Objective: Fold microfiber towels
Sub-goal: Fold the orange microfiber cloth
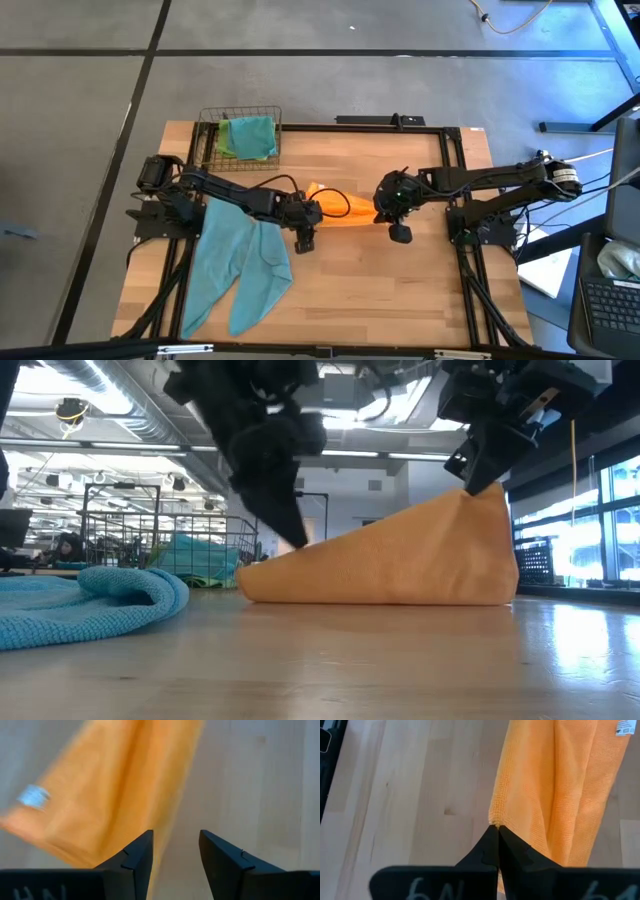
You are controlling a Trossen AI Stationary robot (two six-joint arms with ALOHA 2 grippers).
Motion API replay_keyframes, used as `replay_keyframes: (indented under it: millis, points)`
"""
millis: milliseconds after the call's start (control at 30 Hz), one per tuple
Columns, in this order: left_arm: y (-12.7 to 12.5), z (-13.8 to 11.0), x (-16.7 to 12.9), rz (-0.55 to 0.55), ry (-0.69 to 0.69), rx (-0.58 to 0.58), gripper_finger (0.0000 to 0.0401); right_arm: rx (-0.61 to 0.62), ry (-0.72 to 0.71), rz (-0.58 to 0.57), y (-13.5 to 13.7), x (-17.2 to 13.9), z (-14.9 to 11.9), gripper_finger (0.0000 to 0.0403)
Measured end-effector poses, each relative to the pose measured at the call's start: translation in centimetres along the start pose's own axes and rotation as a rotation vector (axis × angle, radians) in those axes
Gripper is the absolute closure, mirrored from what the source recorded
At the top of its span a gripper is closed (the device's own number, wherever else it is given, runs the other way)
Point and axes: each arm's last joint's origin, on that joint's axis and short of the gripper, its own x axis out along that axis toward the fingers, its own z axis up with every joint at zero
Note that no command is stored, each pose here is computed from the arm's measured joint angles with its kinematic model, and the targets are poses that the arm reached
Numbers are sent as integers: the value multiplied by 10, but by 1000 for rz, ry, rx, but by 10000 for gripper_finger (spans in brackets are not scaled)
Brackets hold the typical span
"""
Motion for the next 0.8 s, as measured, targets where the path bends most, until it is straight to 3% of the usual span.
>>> replay_keyframes:
  millis: [133,300,800]
  points:
    - [0,2,-1,39,-10,6,250,-11,2,1,0,0,0,399]
    - [1,-11,13,19,110,69,250,-30,6,7,0,0,-1,399]
    - [16,-25,24,105,267,42,250,-18,25,11,0,0,-3,399]
